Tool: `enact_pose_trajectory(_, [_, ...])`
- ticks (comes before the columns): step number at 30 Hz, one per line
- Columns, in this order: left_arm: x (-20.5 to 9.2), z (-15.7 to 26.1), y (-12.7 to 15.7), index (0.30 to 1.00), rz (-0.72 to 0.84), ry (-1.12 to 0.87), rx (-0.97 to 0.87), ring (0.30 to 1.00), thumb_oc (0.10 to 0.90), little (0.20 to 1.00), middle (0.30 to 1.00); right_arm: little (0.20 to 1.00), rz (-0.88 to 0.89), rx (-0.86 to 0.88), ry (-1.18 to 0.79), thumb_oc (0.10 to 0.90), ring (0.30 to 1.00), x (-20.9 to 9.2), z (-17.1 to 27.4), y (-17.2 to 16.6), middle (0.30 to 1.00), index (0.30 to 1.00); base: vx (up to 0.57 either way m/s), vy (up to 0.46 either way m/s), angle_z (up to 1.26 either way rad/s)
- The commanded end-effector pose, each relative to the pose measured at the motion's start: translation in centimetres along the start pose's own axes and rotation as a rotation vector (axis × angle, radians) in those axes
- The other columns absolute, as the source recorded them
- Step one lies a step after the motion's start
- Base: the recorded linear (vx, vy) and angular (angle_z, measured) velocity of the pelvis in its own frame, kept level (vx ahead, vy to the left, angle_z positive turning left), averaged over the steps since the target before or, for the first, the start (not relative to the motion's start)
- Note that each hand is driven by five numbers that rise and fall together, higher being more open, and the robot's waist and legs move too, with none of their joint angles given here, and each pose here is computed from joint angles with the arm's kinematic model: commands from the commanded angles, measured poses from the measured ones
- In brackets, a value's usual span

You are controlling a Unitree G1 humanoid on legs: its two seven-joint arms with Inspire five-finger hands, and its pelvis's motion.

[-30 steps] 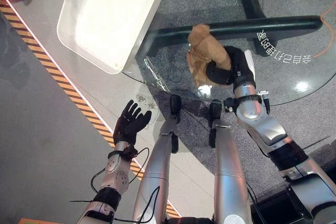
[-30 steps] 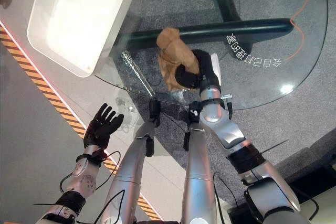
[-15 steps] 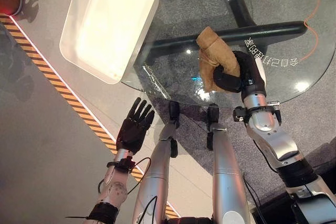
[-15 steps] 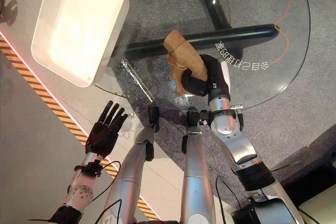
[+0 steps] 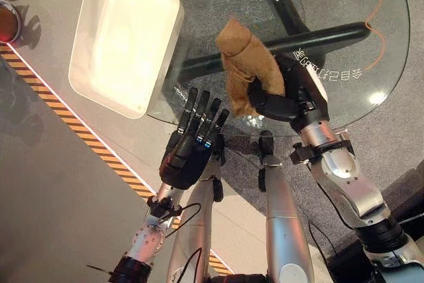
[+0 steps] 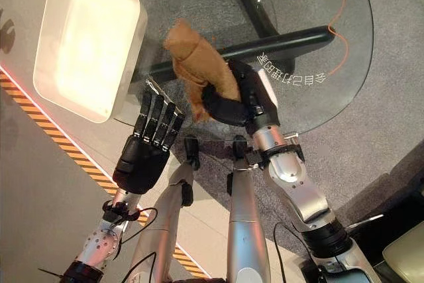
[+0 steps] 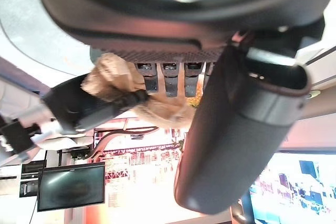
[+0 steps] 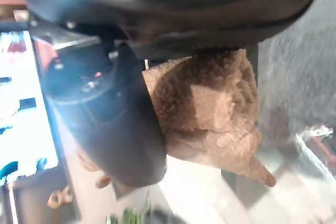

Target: Wipe the table with a cloth and put it in the basket.

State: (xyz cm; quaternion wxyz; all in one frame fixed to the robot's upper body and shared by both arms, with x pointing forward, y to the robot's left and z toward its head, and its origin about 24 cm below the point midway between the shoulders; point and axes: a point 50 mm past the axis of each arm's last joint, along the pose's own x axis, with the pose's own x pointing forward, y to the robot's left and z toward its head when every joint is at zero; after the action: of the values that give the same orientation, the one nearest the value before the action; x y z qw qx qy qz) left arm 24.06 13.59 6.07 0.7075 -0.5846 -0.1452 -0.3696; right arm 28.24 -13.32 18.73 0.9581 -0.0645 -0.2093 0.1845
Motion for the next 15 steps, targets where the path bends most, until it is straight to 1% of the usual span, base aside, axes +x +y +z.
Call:
enact_pose_trajectory(1, [1.7,0.9,-2.5,0.900,-0.201,-0.024,0.019,0.900,0.800,0.900,0.900,0.200,0.250,0.075,-0.340,0.100,0.300,0.1,7.0,3.2,0.300,0.300,0.00,0.000,0.00])
enact_pose_trajectory(8, [4.0,1.0,-3.2,0.900,-0.193,0.017,0.076,0.900,0.800,0.900,0.900,0.200,0.394,0.047,-0.227,0.100,0.300,0.6,5.5,5.9,0.300,0.300,-0.02,-0.033,0.01])
enact_pose_trajectory(11, [4.3,0.9,-3.2,0.900,-0.182,0.026,0.083,0.900,0.800,0.900,0.900,0.200,0.418,0.031,-0.204,0.100,0.300,0.7,5.1,6.3,0.300,0.300,-0.02,-0.033,0.02])
enact_pose_trajectory(12, [4.6,0.9,-3.1,0.900,-0.160,0.041,0.099,0.900,0.800,0.900,0.900,0.200,0.451,-0.038,-0.155,0.100,0.300,0.8,4.3,7.1,0.300,0.300,-0.02,-0.039,0.02])
enact_pose_trajectory(14, [4.6,0.9,-3.1,0.900,-0.159,0.041,0.099,0.900,0.800,0.900,0.900,0.200,0.451,-0.038,-0.155,0.100,0.300,0.8,4.3,7.1,0.300,0.300,-0.02,-0.030,0.07])
enact_pose_trajectory(15, [4.9,1.0,-3.0,0.900,-0.128,0.034,0.107,0.900,0.800,0.900,0.900,0.200,0.451,-0.120,-0.140,0.100,0.300,1.0,3.7,7.4,0.300,0.300,-0.02,-0.020,0.10])
